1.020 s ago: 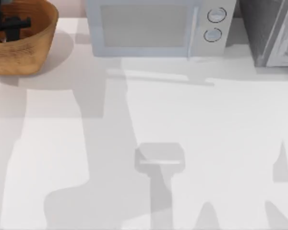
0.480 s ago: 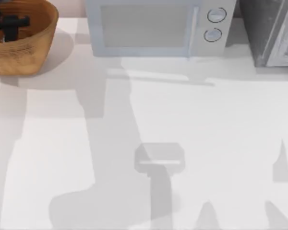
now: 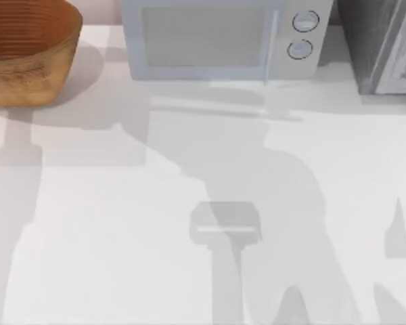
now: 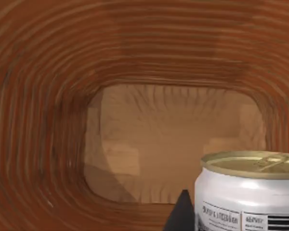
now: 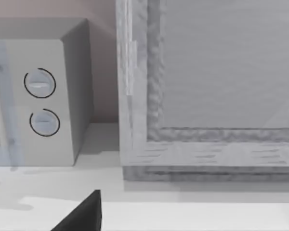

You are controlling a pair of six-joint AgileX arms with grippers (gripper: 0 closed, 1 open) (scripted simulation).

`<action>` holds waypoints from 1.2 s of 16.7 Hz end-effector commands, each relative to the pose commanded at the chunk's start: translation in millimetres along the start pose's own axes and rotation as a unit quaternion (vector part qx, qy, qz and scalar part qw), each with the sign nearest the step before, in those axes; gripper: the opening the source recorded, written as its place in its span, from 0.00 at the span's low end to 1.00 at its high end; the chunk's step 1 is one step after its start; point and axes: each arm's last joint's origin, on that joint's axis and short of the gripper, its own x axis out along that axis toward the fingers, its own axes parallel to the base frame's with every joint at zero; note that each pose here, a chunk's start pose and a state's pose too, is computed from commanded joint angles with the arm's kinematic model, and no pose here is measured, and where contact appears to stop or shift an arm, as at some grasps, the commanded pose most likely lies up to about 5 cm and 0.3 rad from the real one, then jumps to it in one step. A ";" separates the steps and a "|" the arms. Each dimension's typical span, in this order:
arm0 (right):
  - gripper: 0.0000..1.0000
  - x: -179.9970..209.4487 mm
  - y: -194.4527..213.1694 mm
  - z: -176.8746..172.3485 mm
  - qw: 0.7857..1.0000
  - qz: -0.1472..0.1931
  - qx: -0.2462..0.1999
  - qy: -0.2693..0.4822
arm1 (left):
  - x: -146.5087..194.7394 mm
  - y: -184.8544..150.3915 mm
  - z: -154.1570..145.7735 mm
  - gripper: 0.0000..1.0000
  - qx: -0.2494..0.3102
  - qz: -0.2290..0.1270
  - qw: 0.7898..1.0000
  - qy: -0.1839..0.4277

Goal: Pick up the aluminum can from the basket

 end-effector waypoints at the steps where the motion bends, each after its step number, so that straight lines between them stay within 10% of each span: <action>1: 1.00 0.0 0.0 0.0 1.000 0.000 0.000 0.000 | -26.9 -5.8 -7.7 0.00 0.005 0.005 1.000 -0.025; 9: 1.00 0.0 0.0 0.0 1.000 0.000 0.000 0.000 | -173.9 -38.1 -167.9 0.00 0.036 0.023 0.970 -0.240; 15: 1.00 0.0 0.0 0.0 1.000 0.000 0.000 0.000 | -150.2 -38.4 -301.6 0.00 0.042 0.016 0.926 -0.374; 20: 1.00 0.0 0.0 0.0 1.000 0.000 0.000 0.000 | -104.4 -34.6 -356.8 0.00 0.037 0.011 0.892 -0.451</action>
